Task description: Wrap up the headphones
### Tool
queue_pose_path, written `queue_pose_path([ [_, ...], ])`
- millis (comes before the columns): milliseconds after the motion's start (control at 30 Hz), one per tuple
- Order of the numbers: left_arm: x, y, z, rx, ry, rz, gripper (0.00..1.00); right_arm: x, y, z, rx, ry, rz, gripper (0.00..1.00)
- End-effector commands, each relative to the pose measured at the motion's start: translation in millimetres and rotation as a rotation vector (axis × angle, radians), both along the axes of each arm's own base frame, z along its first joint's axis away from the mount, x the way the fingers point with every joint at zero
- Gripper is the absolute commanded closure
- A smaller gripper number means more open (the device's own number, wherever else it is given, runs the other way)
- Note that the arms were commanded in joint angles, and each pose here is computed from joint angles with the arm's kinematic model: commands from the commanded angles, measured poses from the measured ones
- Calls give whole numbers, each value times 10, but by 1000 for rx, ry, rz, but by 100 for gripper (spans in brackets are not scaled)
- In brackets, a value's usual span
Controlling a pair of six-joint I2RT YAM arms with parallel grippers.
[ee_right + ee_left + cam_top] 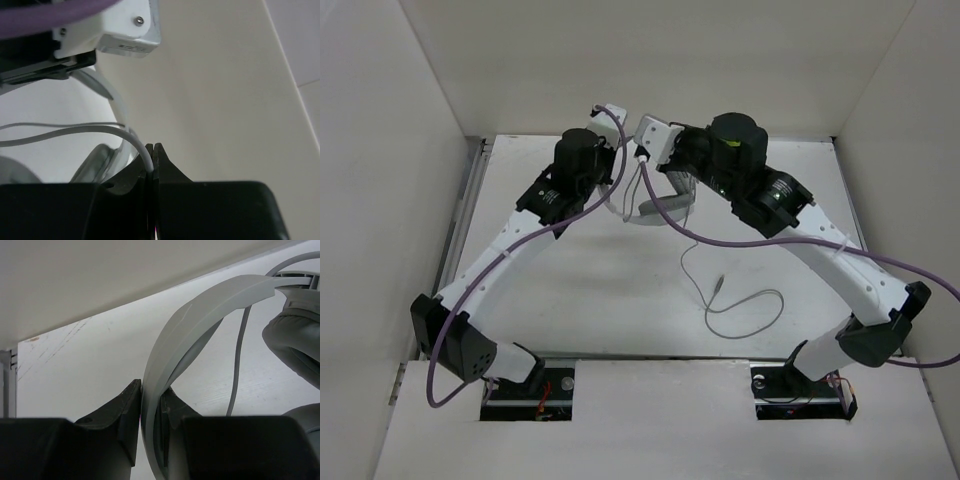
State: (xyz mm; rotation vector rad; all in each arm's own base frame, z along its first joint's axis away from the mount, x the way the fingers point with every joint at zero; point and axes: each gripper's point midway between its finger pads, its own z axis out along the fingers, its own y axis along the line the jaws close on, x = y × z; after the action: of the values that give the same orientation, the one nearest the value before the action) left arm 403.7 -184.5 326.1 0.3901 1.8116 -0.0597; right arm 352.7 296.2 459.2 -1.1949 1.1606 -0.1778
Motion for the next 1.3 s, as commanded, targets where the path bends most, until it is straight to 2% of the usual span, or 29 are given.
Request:
queue_pose_path([
  [0, -258, -147, 749, -117, -156, -122, 100, 265, -217, 266, 42, -134, -101, 94],
  [233, -545, -265, 1031, -142, -186, -254, 100, 596, -522, 83, 50, -118, -161, 93],
  [600, -690, -286, 1057, -99, -187, -329, 100, 638, -656, 287, 45, -170, -190, 91],
  [967, -682, -221, 973, -4, -207, -346, 100, 694, -929, 391, -20, -237, -263, 90],
  [1267, -772, -263, 1197, -59, -226, -379, 100, 850, -907, 153, 10, -178, -251, 89],
])
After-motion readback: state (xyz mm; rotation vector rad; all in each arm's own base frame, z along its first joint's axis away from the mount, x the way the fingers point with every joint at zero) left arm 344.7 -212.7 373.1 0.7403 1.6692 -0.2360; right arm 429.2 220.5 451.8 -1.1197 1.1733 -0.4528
